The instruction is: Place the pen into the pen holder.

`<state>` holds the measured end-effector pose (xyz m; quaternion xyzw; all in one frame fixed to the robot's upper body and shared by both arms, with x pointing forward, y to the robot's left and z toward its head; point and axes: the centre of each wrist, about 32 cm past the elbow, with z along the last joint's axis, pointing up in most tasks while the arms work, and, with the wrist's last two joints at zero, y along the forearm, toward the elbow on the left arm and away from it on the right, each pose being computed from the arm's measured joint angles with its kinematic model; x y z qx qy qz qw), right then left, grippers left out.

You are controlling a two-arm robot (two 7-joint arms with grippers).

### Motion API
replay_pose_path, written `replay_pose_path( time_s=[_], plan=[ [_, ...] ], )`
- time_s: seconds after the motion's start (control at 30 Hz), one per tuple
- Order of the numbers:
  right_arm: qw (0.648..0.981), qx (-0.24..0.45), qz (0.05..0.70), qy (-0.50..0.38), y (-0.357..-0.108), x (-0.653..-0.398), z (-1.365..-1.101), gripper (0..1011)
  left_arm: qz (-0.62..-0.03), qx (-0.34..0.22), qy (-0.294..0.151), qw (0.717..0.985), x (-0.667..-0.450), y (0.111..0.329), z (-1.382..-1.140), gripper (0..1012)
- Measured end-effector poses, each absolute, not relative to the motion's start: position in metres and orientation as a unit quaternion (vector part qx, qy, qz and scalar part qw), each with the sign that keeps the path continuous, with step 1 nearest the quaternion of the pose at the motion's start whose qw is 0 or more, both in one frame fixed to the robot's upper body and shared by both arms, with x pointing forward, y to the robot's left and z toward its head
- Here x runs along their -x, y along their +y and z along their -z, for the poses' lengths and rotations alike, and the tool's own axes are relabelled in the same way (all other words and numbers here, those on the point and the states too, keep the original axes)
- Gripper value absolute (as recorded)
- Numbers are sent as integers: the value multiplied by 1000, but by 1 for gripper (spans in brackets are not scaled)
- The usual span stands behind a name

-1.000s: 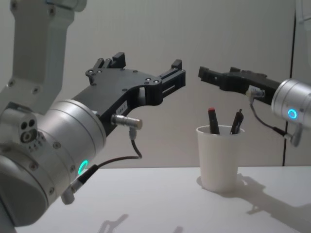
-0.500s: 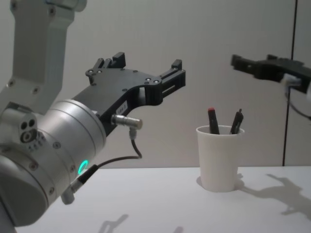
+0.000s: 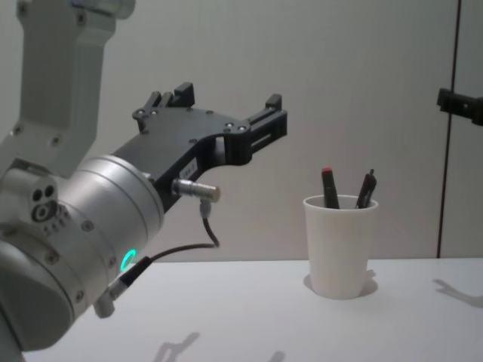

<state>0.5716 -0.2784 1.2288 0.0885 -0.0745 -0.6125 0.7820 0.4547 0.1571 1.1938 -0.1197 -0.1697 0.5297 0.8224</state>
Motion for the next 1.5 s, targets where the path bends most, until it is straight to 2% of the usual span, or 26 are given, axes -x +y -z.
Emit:
replay_pose_path(
  time_s=[0.43,0.63,0.83,1.5],
  plan=[
    [787,-79,608,-71,-274,-558,-1221,1002,-529,48,-150,834,-473,176,-1198,1001],
    [791,-67,604,-66,-269,-542,-1214,1001,-530,2,-137,837,-484,189,-1201,1001],
    [796,-55,599,-61,-263,-524,-1207,1002,-531,-21,-129,837,-490,196,-1204,1001],
    [811,-22,584,-43,-245,-467,-1192,1001,-531,-29,-126,837,-492,198,-1204,1001]
  ],
)
